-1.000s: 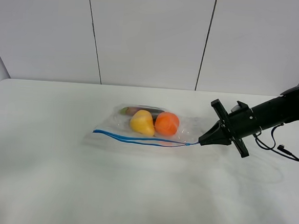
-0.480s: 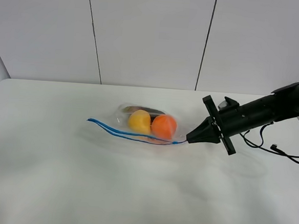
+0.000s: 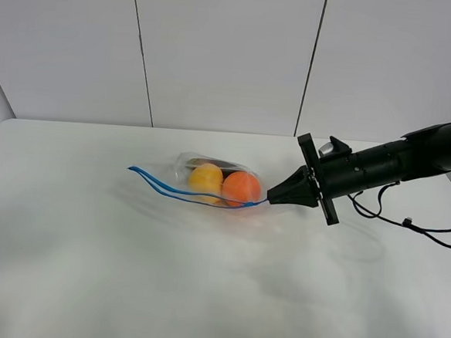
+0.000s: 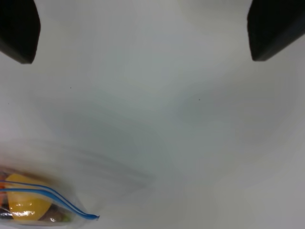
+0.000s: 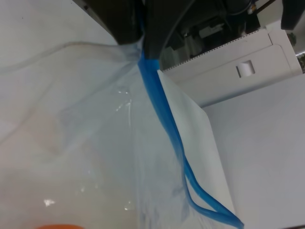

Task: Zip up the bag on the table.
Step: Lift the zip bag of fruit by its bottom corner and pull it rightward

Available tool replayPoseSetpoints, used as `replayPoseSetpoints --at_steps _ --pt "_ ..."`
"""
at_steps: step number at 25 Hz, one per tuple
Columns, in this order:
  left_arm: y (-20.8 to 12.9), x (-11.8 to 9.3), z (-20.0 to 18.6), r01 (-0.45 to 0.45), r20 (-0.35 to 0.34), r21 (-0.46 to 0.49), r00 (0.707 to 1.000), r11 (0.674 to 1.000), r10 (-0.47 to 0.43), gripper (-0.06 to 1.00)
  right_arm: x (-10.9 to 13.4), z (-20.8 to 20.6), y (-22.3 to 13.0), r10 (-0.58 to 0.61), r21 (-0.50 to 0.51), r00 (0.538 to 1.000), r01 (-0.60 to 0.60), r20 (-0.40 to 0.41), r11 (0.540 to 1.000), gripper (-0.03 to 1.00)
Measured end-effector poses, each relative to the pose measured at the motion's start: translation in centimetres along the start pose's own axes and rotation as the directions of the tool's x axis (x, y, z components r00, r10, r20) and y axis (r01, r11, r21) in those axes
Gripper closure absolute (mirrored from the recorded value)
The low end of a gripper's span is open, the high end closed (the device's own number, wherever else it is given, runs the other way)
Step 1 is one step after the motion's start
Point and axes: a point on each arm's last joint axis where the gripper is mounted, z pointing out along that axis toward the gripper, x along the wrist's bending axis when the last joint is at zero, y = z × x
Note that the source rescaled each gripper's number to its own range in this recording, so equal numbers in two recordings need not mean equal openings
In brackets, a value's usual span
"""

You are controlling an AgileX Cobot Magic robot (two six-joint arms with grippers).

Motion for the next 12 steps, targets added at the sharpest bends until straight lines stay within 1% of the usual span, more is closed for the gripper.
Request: replayPoseSetpoints --at_steps 12 --pt "0.0 0.0 0.0 0.0 0.0 0.0 1.0 1.0 0.0 -0.06 0.01 0.0 0.02 -0.033 -0.002 0.999 0.033 -0.001 0.999 0.97"
